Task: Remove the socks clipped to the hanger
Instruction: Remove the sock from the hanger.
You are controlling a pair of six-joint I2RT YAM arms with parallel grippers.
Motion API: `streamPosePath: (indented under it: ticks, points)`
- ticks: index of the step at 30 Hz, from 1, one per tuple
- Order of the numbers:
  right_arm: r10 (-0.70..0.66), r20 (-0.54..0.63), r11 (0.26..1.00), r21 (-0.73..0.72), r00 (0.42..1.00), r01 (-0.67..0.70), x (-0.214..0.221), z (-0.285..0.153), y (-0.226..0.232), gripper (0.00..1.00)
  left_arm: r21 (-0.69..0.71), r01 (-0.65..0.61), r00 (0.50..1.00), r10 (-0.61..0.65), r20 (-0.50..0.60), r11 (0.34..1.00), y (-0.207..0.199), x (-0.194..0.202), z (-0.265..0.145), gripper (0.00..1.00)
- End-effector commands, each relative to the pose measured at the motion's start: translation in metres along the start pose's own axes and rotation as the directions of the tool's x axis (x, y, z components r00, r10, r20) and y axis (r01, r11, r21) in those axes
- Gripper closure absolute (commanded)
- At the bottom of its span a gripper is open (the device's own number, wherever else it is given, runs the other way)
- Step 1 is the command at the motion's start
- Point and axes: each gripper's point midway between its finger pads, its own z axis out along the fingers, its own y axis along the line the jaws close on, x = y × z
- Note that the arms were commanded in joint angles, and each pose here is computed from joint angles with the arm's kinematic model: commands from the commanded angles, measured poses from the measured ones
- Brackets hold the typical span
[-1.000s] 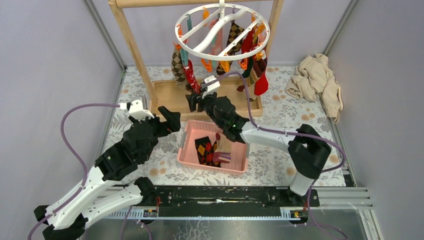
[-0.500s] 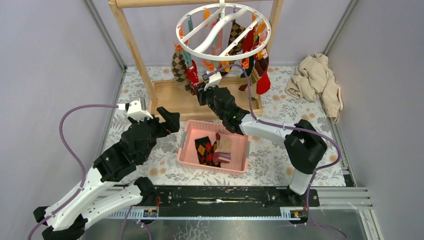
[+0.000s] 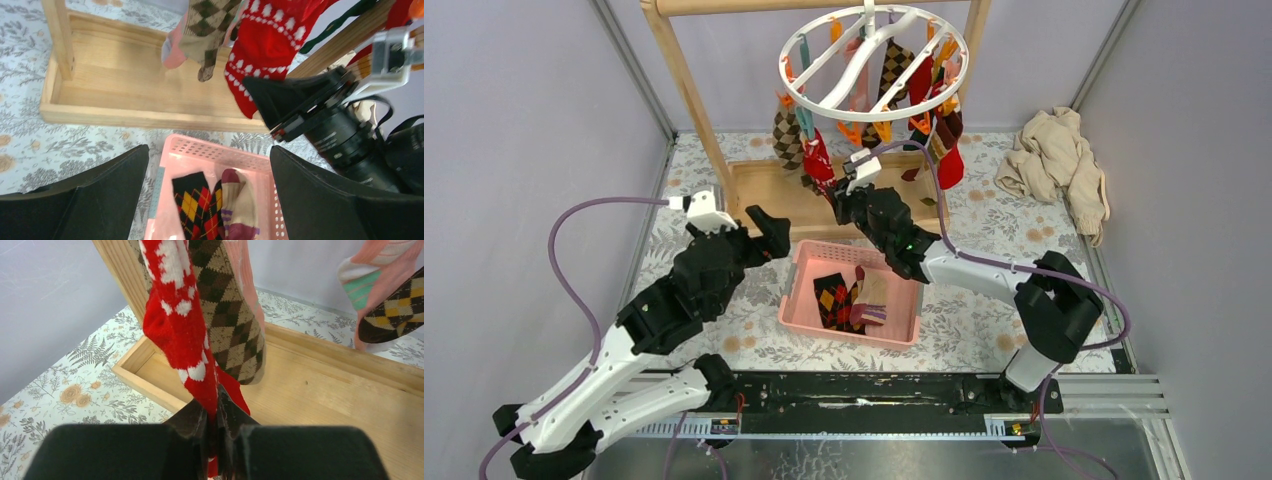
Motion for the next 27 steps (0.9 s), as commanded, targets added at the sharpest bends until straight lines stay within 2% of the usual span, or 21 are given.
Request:
streamPosePath:
  ticks: [1,8,13,19,27]
  points:
    - [-0.003,0.083,1.000,0.009,0.997,0.002,-0.031,-0.010,-0.003,0.90,0.065,0.003,0.997,-0.008,0.076,0.998,-0.040,-0.038,0.012,0.01]
    - [-0.031,0.084,0.999,0.020,0.996,0.029,-0.036,-0.017,-0.005,0.91,0.118,-0.042,0.981,0.018,0.193,0.992,-0.100,-0.093,0.040,0.01]
    - [-0.032,0.095,0.999,0.021,0.995,0.030,-0.042,-0.022,-0.006,0.91,0.164,-0.049,0.980,0.016,0.197,0.985,-0.129,-0.120,0.063,0.01]
    - [-0.026,0.104,1.000,0.018,0.994,0.024,-0.046,-0.028,-0.006,0.91,0.180,-0.013,0.983,-0.020,0.182,0.984,-0.128,-0.143,0.089,0.01]
    - [-0.030,0.108,0.999,0.022,0.994,0.028,-0.048,-0.032,-0.008,0.91,0.235,0.007,0.987,-0.044,0.153,0.972,-0.129,-0.143,0.100,0.05]
